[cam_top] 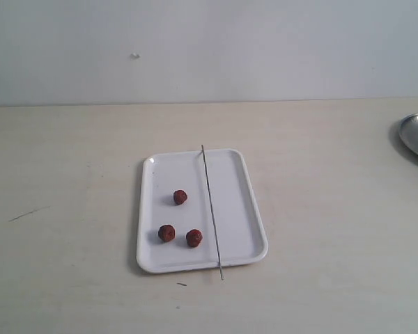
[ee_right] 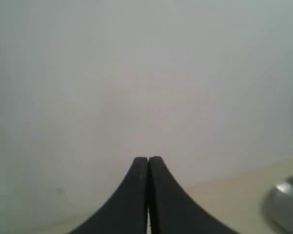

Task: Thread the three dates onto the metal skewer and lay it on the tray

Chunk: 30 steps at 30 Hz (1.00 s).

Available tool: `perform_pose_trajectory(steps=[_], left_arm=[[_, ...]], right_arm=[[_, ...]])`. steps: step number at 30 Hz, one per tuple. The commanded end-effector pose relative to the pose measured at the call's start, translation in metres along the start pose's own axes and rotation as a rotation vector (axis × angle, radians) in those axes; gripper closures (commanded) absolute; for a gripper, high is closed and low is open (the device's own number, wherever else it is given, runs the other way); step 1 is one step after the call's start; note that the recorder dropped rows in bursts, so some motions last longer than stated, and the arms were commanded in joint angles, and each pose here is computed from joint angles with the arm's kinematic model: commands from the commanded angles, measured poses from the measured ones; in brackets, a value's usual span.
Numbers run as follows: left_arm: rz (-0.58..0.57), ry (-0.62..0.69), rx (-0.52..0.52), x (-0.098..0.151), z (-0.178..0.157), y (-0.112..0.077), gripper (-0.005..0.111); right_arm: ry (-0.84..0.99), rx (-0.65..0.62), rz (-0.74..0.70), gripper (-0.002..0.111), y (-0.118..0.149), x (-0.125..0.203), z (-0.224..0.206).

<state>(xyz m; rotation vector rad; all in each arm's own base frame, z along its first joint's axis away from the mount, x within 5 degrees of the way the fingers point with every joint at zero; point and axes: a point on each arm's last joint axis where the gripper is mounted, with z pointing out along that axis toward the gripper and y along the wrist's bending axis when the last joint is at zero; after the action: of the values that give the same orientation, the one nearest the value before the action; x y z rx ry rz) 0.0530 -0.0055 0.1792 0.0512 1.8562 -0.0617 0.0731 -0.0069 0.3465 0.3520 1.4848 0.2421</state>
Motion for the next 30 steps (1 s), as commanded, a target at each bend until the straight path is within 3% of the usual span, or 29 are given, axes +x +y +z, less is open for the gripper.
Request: perform_pose_trajectory(steps=[1, 3, 7, 11, 22, 30], left_arm=[[0.000, -0.017, -0.003, -0.002, -0.001, 0.000, 0.106], [0.000, -0.017, -0.003, -0.002, -0.001, 0.000, 0.106], [0.000, -0.017, -0.003, -0.002, -0.001, 0.000, 0.106], [0.000, -0.017, -0.003, -0.002, -0.001, 0.000, 0.106], [0.000, -0.017, -0.003, -0.002, -0.001, 0.000, 0.106], [0.000, -0.017, -0.003, -0.002, -0.001, 0.000, 0.106]], right_arm=[[0.387, 0.166, -0.169, 0.108, -0.004, 0.005, 0.044], [0.575, 0.170, -0.154, 0.108, 0.000, 0.013, 0.062], [0.936, 0.047, -0.120, 0.108, 0.013, 0.036, 0.099], [1.149, 0.000, -0.045, 0.108, 0.019, 0.061, 0.123], [1.298, -0.134, -0.141, 0.108, 0.090, 0.133, 0.149], [1.338, -0.063, -0.317, 0.108, 0.138, 0.182, 0.183]])
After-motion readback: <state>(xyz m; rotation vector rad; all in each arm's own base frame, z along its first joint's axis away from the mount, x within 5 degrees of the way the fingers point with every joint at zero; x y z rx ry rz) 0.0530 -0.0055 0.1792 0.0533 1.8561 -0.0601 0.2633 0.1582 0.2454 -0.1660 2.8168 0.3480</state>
